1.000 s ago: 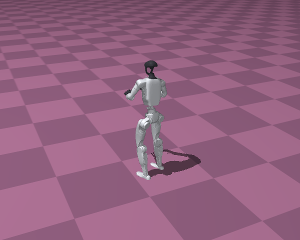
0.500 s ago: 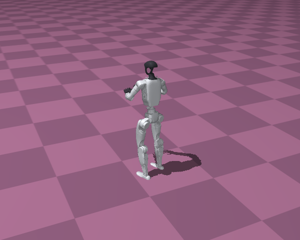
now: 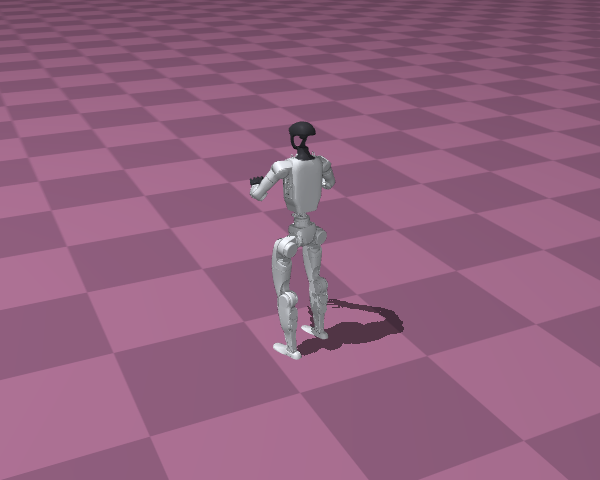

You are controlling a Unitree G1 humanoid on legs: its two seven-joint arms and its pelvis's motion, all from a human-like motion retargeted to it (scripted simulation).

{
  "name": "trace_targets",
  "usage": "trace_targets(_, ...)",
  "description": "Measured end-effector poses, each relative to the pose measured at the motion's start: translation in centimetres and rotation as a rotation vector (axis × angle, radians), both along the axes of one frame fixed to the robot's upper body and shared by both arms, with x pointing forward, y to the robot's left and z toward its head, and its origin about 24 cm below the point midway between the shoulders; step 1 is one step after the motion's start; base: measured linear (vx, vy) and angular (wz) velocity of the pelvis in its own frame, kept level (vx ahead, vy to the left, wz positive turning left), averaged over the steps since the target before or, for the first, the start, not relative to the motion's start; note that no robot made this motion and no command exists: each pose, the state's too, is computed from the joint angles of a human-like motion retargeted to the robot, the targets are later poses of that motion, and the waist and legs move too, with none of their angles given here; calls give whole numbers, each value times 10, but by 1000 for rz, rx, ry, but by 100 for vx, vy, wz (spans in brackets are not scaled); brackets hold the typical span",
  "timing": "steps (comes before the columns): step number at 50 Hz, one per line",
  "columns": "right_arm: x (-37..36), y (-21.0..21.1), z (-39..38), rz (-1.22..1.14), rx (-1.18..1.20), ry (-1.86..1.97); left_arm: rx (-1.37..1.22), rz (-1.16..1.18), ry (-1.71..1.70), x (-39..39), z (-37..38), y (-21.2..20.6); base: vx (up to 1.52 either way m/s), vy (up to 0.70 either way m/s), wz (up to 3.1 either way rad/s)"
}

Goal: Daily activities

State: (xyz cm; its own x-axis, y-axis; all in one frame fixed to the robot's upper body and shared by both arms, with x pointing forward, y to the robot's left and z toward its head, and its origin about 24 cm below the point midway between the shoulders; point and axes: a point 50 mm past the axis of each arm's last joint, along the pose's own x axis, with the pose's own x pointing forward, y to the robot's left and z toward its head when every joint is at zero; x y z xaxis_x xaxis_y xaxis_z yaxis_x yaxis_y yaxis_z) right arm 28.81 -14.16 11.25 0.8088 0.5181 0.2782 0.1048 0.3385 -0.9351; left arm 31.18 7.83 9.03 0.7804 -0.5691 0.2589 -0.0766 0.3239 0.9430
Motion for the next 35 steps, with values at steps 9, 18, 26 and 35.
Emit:
trace_targets(9, 0, -2, -4, -8, -28, 28, -2, -1, 24, 0, -2, -1, 0, 0, 0)
trace_targets(18, 0, -4, -6, -15, -50, 33, -14, 9, 26, 0, -1, -1, 0, 0, 0)
trace_targets(26, 0, -6, -5, -32, -47, 17, -36, 28, 13, 0, 0, 1, 0, 0, 0)
trace_targets(35, -1, -9, -1, -42, -40, -11, -52, 41, -2, 0, 2, 2, 0, 0, 0)
